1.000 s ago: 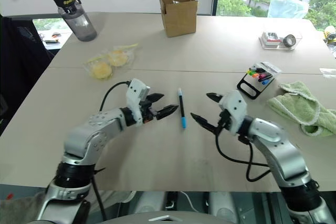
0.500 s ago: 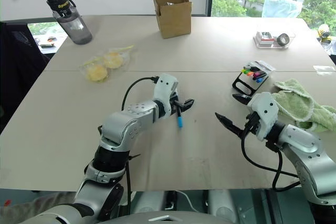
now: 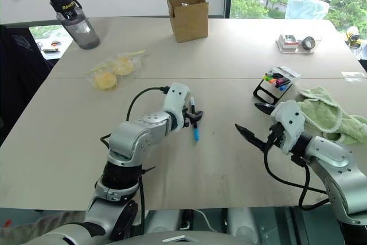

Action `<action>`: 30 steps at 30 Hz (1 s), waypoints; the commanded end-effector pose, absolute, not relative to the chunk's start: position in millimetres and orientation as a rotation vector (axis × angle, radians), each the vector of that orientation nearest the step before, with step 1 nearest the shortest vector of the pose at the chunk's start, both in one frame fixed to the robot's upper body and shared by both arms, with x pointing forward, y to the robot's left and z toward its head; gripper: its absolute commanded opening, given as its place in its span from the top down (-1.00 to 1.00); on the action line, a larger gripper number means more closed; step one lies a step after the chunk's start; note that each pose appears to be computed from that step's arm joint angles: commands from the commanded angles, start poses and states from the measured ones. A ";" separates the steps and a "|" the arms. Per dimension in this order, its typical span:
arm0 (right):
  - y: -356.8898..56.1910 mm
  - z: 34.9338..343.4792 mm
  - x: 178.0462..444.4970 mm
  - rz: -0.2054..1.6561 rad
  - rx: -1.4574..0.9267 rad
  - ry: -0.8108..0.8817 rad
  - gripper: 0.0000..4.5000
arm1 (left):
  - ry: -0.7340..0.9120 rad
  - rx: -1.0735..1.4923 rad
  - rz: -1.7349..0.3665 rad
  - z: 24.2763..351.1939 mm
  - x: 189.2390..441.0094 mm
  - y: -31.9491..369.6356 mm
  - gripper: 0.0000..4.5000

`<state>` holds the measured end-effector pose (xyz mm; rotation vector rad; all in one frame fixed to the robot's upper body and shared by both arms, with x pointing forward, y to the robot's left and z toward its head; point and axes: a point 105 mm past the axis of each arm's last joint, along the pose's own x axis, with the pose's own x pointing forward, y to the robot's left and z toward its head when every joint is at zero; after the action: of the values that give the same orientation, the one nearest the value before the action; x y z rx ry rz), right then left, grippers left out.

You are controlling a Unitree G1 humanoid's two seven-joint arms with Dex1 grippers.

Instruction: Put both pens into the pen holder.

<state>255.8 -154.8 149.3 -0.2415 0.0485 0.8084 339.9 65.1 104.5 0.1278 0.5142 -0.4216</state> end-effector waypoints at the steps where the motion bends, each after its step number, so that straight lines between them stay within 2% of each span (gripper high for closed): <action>1: -155.2 159.3 245.6 0.835 -0.245 0.042 -1.00 | 0.648 0.117 -0.423 80.4 331.5 67.3 0.14; 5: -157.8 153.7 241.2 0.840 -0.241 0.080 -1.00 | 0.659 0.104 -0.428 80.1 332.0 66.7 0.93; 6: -158.1 152.8 240.9 0.840 -0.239 0.085 -1.00 | 0.656 0.104 -0.429 80.3 332.5 66.7 0.98; 13: -154.8 146.8 244.6 0.845 -0.184 0.113 -1.00 | 0.595 0.087 -0.423 90.2 338.6 68.4 0.98; 17: -154.4 147.0 246.1 0.855 -0.082 0.140 -1.00 | 0.488 -0.018 -0.537 111.9 341.0 53.6 0.98; 21: -151.8 164.5 251.3 0.866 0.126 0.110 -1.00 | 0.357 -0.105 -0.775 139.8 325.7 35.6 0.98; 26: -150.0 178.7 252.9 0.877 0.323 0.092 -1.00 | 0.216 -0.357 -1.062 184.1 298.3 24.4 0.98; 30: -138.0 195.5 254.1 0.901 0.459 0.034 -1.00 | 0.202 -0.524 -1.192 198.8 283.8 26.2 0.98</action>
<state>255.8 -139.4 175.4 0.4235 0.1082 0.8859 295.5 28.8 182.5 -0.4945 0.2558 -1.1013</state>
